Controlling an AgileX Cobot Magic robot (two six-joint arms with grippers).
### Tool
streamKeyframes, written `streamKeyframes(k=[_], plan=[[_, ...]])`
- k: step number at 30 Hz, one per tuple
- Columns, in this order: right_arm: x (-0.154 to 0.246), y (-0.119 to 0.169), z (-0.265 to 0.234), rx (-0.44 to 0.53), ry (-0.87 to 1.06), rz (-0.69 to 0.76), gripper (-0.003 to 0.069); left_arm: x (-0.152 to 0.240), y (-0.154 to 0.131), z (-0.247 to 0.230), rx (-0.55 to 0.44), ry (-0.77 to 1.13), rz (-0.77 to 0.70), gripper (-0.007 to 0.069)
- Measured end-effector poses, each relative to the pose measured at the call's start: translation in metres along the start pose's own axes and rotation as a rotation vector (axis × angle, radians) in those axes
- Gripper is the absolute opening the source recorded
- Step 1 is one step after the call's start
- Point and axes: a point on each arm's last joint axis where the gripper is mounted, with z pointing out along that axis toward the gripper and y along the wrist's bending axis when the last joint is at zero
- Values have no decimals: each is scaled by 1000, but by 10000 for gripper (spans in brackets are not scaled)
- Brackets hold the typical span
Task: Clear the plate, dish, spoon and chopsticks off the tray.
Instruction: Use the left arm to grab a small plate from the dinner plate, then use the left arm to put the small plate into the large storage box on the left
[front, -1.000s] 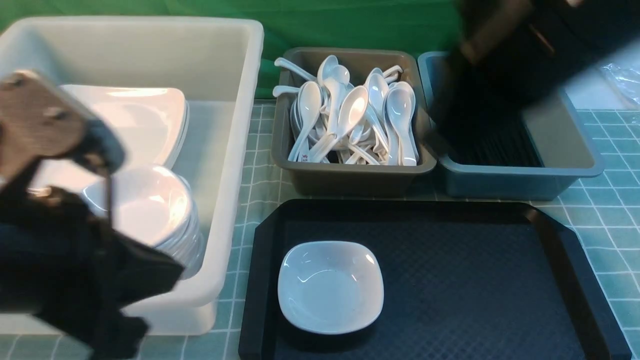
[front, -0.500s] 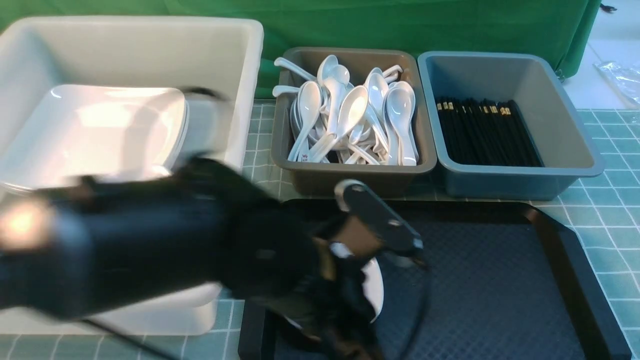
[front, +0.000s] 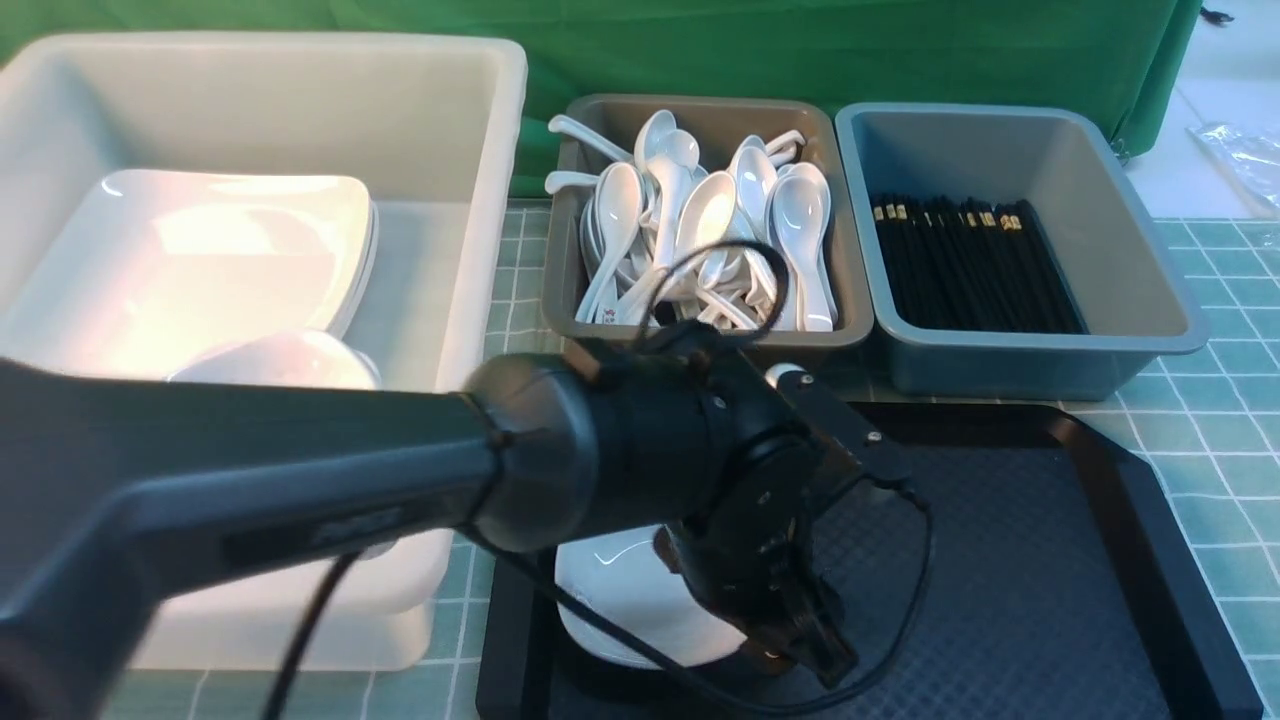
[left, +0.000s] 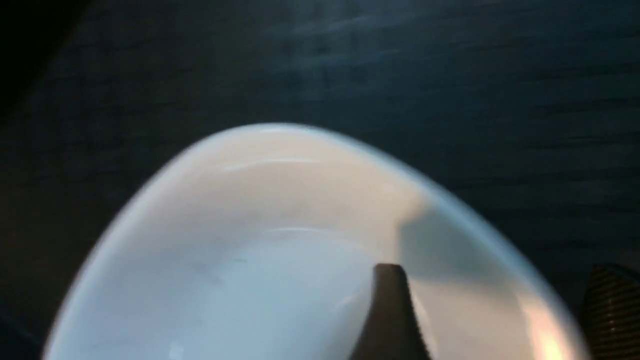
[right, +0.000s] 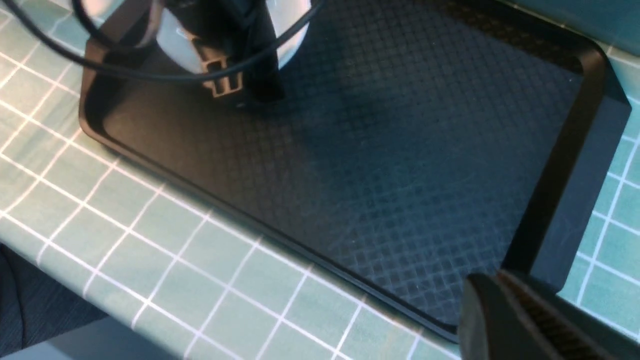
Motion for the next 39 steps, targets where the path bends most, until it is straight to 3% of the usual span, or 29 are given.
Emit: streamKeyframes(k=[4,11,14,18,22,25,30,39], plan=[[0,0,0,1,2,0,42,2,3,14,-28,30,-3,461],[0,0,0,1,3,0,53,1,3,12,-32,27,-4,209],[0,0,0,1,3,0,55,0,3,0,-11,21,10,173],[0,0,0,0,-1,0,64,0,-23,-53,85,-46,35,55],[-2,1,0,-8,-24,-1,67,7,-42,-127,122,-198,105,27],[-6,2,0,-20,-64,-1,67,23,-32,-185,83,-318,137,23],[-12,4,-1,-42,-133,-1,69,60,2,-239,-93,-326,158,22],[-14,5,-1,-51,-161,0,69,118,68,-225,-353,-172,50,22]])
